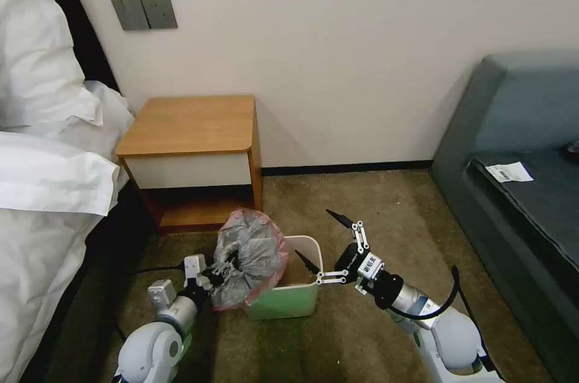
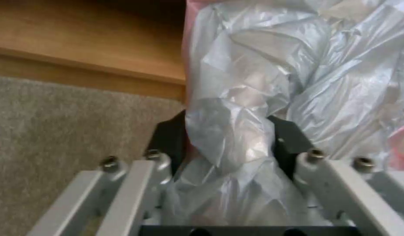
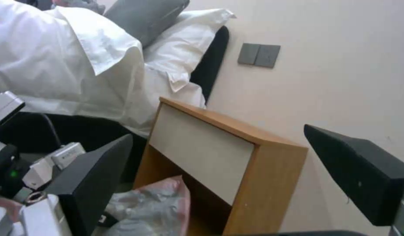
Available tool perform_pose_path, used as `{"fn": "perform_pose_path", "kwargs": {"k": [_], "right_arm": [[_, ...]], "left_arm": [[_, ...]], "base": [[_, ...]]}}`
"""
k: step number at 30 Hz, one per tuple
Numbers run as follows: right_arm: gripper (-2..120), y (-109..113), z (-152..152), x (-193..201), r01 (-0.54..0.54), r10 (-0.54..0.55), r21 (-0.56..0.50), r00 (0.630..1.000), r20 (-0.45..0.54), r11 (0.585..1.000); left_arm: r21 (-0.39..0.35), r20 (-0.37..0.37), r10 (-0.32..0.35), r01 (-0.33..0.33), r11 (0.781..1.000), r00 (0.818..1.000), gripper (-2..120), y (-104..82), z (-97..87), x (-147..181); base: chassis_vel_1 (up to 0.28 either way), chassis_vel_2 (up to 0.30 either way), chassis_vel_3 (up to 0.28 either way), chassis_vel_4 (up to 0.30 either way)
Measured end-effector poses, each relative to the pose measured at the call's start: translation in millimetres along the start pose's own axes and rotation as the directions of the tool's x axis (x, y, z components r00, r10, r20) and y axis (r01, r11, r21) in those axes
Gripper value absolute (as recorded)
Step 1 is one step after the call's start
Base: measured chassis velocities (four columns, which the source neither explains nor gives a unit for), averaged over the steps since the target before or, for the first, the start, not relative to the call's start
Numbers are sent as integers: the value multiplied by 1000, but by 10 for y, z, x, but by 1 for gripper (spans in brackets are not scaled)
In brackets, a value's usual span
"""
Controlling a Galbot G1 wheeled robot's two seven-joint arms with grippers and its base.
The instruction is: Pick up the garbage bag from the table and place it over the trash can.
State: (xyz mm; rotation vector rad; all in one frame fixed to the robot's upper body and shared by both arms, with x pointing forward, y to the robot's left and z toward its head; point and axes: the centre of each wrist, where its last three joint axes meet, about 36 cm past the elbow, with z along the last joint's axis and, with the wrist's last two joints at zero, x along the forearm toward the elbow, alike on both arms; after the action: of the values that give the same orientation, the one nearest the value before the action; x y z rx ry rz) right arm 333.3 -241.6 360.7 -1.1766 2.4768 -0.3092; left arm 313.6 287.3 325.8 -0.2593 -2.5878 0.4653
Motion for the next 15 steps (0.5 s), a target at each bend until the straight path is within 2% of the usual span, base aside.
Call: {"fn": "perform_pose_path", "kwargs": {"k": [1, 3, 6, 15], "right_arm": [[100, 0, 0, 5, 1, -1, 0, 1000, -1, 1000], [100, -1, 0, 8, 1, -1, 0, 1000, -1, 1000], [100, -10, -7, 8, 2, -2, 2, 1000, 1, 1000], [100, -29, -45, -35, 4, -4, 2, 1000, 7, 1000]], "left_arm": [[0, -3, -1, 1, 1000, 1000, 32, 8, 11, 8], [1, -5, -3, 3, 1000, 1000, 29, 11, 19, 13], [4, -11, -5, 5, 1000, 1000, 15, 13, 44, 28], [9, -14, 9, -8, 1000, 1000, 14, -41, 102, 45]], "base": [[0, 0, 0, 0], [0, 0, 0, 0], [0, 0, 0, 0], [0, 0, 0, 0]]}}
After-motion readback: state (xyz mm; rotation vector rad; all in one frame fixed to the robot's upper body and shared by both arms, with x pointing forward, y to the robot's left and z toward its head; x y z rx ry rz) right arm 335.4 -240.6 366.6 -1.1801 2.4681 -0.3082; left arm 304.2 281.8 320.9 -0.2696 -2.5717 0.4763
